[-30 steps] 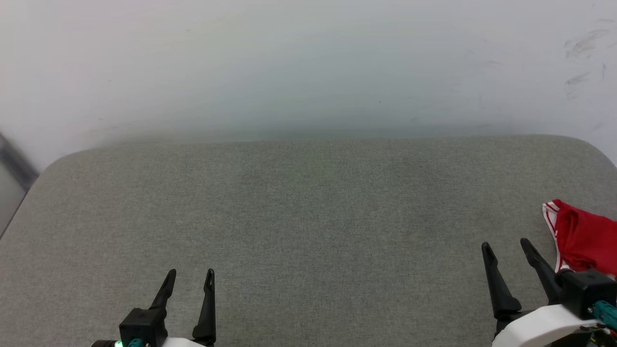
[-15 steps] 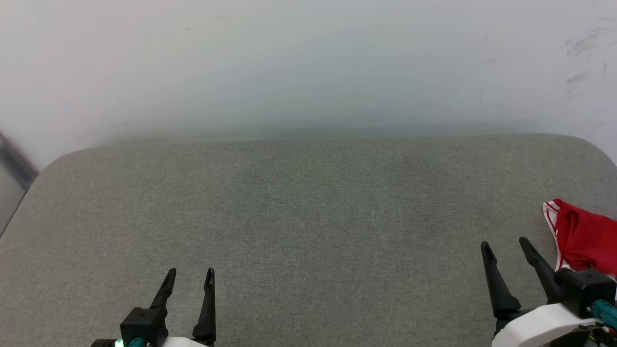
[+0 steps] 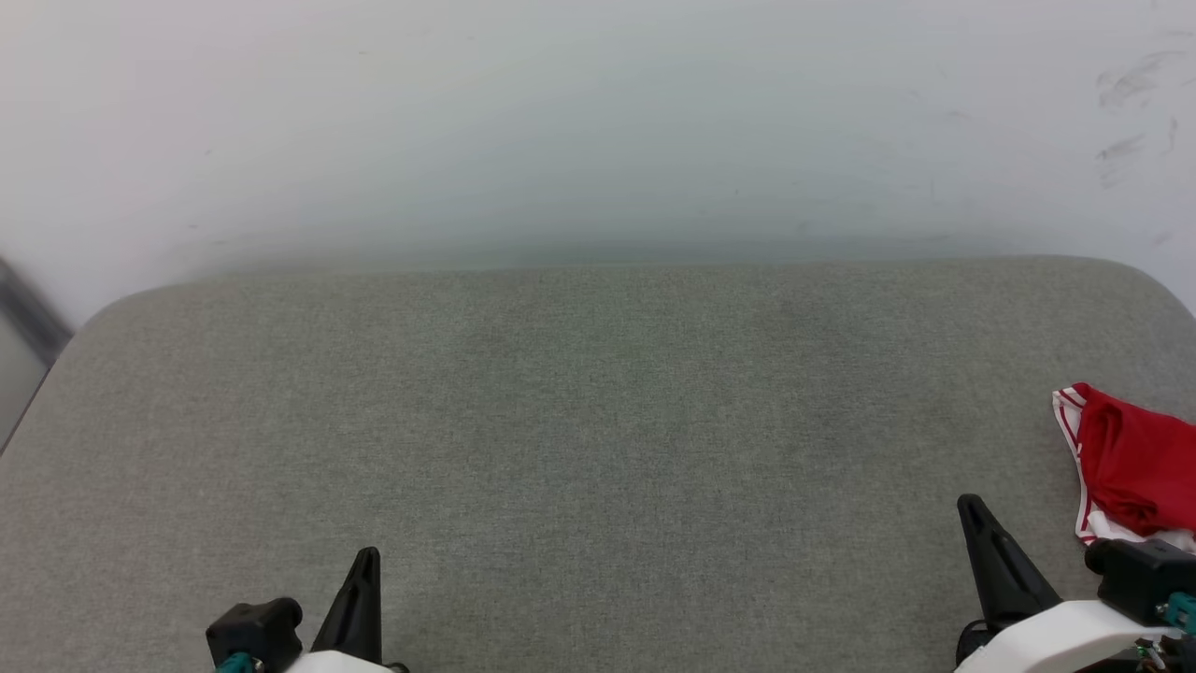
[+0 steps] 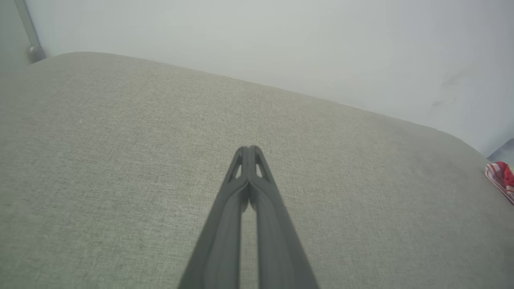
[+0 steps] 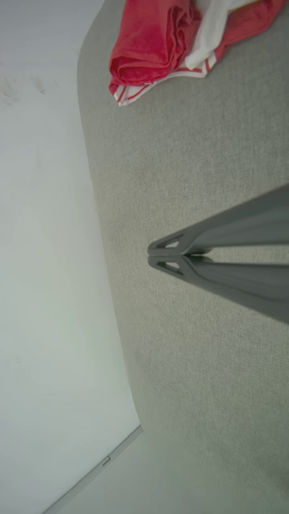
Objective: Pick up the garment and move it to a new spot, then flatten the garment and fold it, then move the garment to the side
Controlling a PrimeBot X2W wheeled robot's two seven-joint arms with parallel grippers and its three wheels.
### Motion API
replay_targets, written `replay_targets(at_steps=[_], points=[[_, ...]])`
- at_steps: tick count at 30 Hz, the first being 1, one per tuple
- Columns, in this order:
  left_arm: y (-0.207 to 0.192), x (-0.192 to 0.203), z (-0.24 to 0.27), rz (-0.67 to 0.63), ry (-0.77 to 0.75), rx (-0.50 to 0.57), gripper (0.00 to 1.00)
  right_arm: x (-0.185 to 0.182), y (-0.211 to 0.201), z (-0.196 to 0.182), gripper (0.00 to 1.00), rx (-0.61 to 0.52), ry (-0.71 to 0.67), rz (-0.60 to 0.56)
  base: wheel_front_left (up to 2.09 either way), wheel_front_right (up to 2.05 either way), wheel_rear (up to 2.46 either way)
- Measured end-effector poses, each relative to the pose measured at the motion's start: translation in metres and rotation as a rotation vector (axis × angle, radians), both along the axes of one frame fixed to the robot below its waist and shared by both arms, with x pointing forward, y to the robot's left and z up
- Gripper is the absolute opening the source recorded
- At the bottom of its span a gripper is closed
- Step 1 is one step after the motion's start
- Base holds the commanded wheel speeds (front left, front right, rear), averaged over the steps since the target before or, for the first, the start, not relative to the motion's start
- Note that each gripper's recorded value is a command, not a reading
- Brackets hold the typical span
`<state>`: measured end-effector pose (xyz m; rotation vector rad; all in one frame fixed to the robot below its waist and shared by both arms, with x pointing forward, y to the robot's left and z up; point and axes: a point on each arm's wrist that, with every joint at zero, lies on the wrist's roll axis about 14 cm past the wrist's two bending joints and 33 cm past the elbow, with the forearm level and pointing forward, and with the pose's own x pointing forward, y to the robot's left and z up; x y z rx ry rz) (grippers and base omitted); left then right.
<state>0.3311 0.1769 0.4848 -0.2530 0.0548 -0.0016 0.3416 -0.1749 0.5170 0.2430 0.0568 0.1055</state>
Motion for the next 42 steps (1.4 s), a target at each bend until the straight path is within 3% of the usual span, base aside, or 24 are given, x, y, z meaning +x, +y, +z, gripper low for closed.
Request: replay_targets(at_steps=[19, 42], points=[[0.009, 0.015, -0.005, 0.046, 0.064, -0.321, 0.00, 0.012, -0.005, -0.002, 0.00, 0.328, 0.022, -0.027, 0.00, 0.00, 0.00], [0.013, 0.029, -0.001, 0.065, 0.075, -0.641, 0.00, 0.022, -0.011, -0.004, 0.00, 0.646, 0.038, -0.057, 0.00, 0.00, 0.00]])
